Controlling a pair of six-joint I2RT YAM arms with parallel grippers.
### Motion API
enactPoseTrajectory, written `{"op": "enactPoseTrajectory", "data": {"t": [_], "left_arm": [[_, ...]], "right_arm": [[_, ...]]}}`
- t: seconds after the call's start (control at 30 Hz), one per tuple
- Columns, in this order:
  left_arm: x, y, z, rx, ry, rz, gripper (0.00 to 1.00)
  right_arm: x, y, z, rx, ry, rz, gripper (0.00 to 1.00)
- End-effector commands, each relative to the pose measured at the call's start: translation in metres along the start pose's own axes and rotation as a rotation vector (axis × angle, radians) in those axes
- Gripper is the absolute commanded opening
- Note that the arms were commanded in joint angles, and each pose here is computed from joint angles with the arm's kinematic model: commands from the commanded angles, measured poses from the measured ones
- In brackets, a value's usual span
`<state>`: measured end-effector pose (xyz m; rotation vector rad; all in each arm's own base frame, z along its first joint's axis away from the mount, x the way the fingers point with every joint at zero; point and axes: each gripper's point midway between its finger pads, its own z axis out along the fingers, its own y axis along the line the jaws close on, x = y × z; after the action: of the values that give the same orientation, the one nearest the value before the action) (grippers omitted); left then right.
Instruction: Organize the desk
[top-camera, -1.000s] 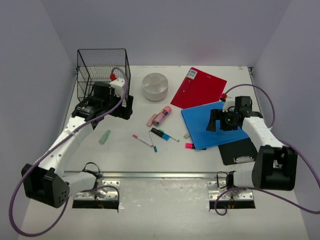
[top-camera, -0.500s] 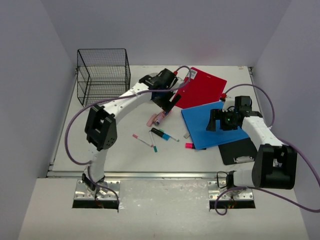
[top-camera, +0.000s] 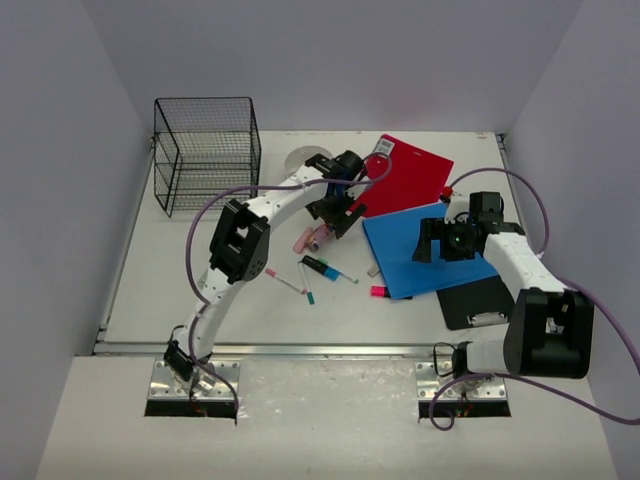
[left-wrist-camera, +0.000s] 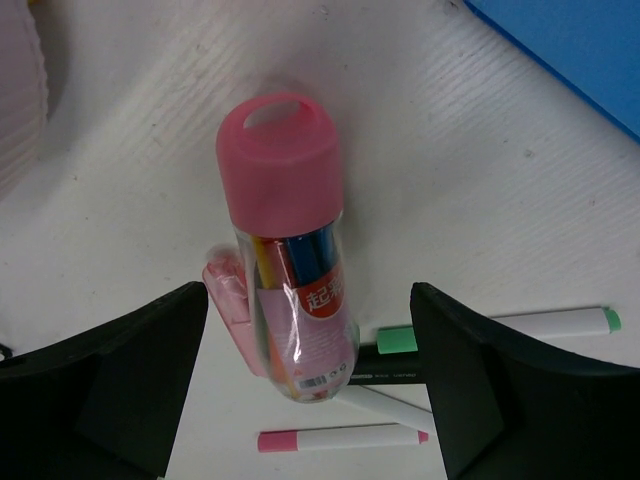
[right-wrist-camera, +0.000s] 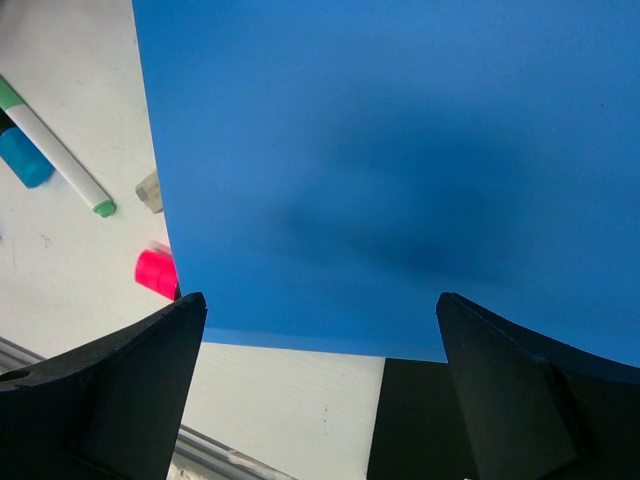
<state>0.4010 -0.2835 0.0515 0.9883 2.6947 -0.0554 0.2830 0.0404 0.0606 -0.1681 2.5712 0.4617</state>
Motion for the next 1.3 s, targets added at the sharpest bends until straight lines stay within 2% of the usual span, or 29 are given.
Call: {"op": "enactPoseTrajectory", "data": {"t": [0.0,0.3,0.5,0.7,0.9,1.03,1.07,1.13,1.27], "left_arm": [[-0.004,-0.008,0.019,0.034,-0.003,-0.008,0.81],[-0.002,-0.013,0.055,0.06,0.039,-0.004,0.78],[-0.002,-0.023,0.058,0.092,0.031,0.021,0.59],[-0.002,-0.041,0.051,0.068,0.017,0.127,0.55],[0.009,-0.068,0.045,0.026,0.035,0.278,0.41],[0.013,-0.078,0.04,0.022,0.038,0.306,0.19],[0.011,-0.078,0.039,0.022,0.031,0.303,0.09],[0.005,-0.077,0.034,0.01,0.01,0.291,0.0],[-0.021,-0.069,0.004,-0.033,-0.111,0.256,0.0]], "right_arm": [[-0.01,0.003,-0.003,-0.015,-0.035,-0.023,0.99],[-0.011,0.003,-0.004,-0.014,-0.042,-0.027,0.99],[-0.011,0.003,-0.004,-0.015,-0.043,-0.026,0.99],[-0.012,0.004,-0.002,-0.023,-0.038,-0.021,0.99],[-0.011,0.004,-0.003,-0.022,-0.037,-0.021,0.99],[-0.012,0.004,-0.003,-0.023,-0.037,-0.025,0.99],[-0.012,0.004,-0.003,-0.023,-0.039,-0.024,0.99],[-0.012,0.005,-0.002,-0.026,-0.038,-0.023,0.99],[-0.012,0.005,-0.003,-0.026,-0.038,-0.022,0.99]]}}
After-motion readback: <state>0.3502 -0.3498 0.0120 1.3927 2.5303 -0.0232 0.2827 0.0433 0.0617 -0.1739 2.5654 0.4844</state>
